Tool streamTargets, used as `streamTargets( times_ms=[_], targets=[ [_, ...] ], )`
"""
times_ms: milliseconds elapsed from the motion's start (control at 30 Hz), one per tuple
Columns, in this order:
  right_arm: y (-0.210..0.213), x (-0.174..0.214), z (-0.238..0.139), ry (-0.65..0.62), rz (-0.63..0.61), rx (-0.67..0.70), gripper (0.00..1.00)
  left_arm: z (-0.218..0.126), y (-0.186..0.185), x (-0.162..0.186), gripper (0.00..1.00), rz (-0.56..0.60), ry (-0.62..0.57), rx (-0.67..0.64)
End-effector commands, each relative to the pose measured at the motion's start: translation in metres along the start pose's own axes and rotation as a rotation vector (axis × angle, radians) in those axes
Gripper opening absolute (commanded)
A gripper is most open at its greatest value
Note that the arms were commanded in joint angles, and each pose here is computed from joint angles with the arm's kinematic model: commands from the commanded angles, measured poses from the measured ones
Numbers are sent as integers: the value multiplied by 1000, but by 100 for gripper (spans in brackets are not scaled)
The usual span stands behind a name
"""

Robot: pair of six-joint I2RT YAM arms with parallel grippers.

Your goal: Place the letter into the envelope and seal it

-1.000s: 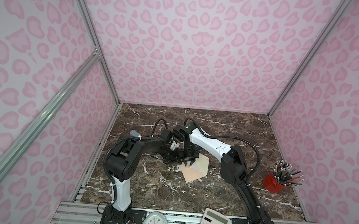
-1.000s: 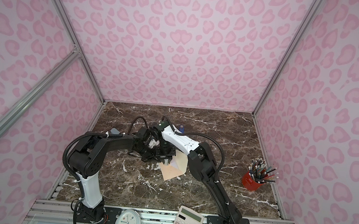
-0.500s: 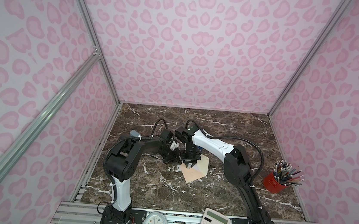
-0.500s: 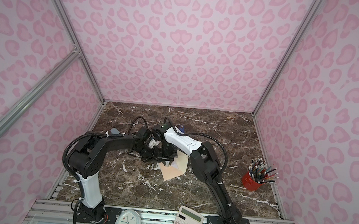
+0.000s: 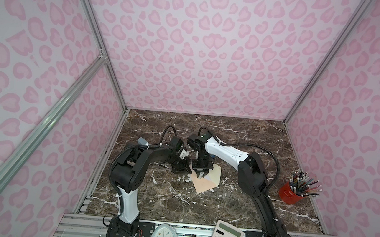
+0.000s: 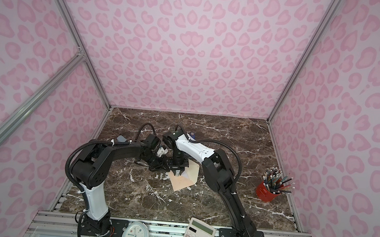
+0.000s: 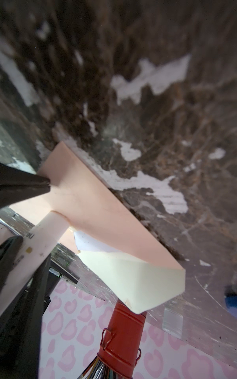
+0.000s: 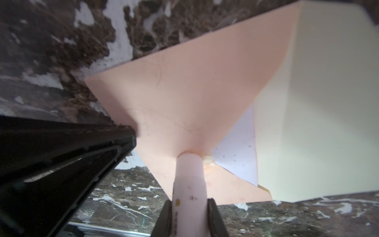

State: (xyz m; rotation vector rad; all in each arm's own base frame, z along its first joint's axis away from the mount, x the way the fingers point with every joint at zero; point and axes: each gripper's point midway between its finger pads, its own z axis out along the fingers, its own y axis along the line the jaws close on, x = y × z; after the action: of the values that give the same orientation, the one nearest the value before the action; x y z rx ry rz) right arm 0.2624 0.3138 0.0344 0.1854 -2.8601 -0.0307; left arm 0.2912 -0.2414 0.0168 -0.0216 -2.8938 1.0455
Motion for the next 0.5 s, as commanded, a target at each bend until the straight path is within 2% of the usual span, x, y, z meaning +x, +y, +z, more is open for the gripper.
streamTargets(
  times_ms=[0,467],
  targets=[
    [-37,-5,24,9,19,189,0,-2,3,0,4,4,-2,-21],
    [-43,-5,16,2,28,196,0,-2,3,-1,4,5,1,-23]
  ],
)
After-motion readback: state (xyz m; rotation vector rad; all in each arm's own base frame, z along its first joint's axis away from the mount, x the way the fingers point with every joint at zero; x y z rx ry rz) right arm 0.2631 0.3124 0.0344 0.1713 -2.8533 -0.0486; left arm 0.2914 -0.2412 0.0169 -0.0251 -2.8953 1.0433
